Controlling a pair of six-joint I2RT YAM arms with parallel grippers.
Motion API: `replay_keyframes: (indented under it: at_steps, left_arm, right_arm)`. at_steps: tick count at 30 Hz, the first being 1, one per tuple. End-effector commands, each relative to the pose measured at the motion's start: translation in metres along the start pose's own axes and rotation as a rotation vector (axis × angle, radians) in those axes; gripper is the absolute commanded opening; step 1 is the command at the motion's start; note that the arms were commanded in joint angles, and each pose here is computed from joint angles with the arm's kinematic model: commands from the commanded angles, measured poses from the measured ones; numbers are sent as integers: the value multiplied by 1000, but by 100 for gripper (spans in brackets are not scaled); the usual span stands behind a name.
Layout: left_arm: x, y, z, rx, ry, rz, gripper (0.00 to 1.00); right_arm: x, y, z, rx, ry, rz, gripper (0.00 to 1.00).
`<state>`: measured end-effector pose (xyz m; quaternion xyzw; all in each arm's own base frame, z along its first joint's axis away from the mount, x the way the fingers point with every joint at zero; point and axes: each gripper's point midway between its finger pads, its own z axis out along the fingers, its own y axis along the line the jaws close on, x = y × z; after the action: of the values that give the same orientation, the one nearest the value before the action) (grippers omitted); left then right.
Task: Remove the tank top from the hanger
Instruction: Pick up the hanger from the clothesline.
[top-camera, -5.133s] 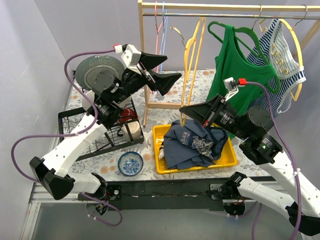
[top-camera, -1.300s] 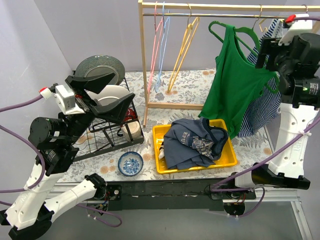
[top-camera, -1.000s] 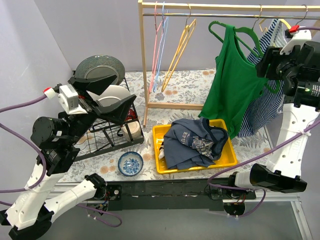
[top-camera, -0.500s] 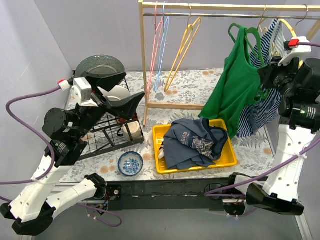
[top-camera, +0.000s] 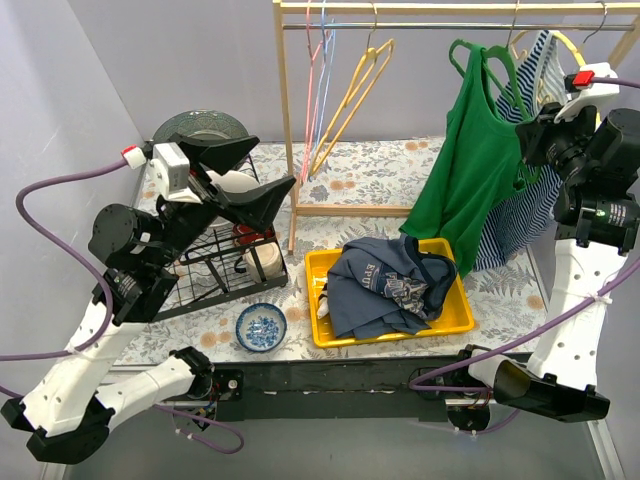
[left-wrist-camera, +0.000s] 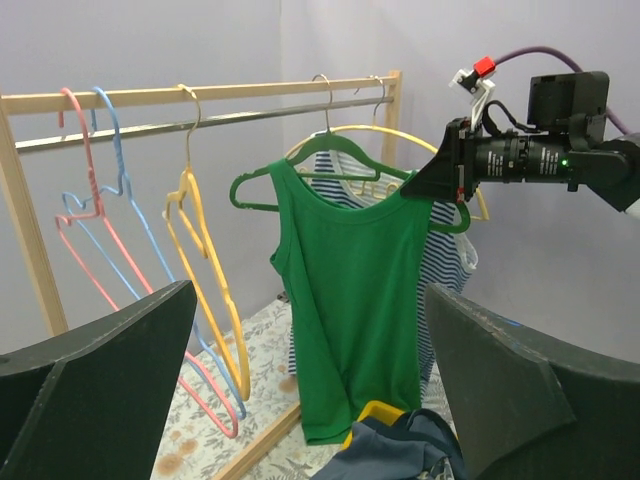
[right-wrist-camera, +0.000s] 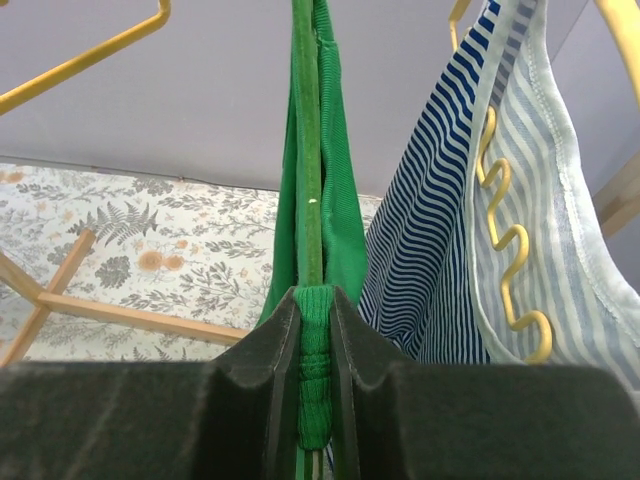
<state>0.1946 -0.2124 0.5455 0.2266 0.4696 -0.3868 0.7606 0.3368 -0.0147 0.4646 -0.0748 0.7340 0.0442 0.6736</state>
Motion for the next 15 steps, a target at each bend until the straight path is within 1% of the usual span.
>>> replay_keyframes:
  at_steps: [1,5,10,15]
  left_arm:
    - [-12,-5,5,27,-9,0,98]
    - [-11,-4,8,25,-7,-5,98]
    - [-15,-4,12,26,-12,-12,98]
    - [-15,6,33,-23,15,-54,98]
  right_arm:
    - [-92,14,-31,-20,-296,-104,1]
    - [-100,20,-39,-39,-315,-111,1]
    - [-99,26,-46,-52,-320,-109,1]
    - [-89,39,-52,-109,-286,-78,1]
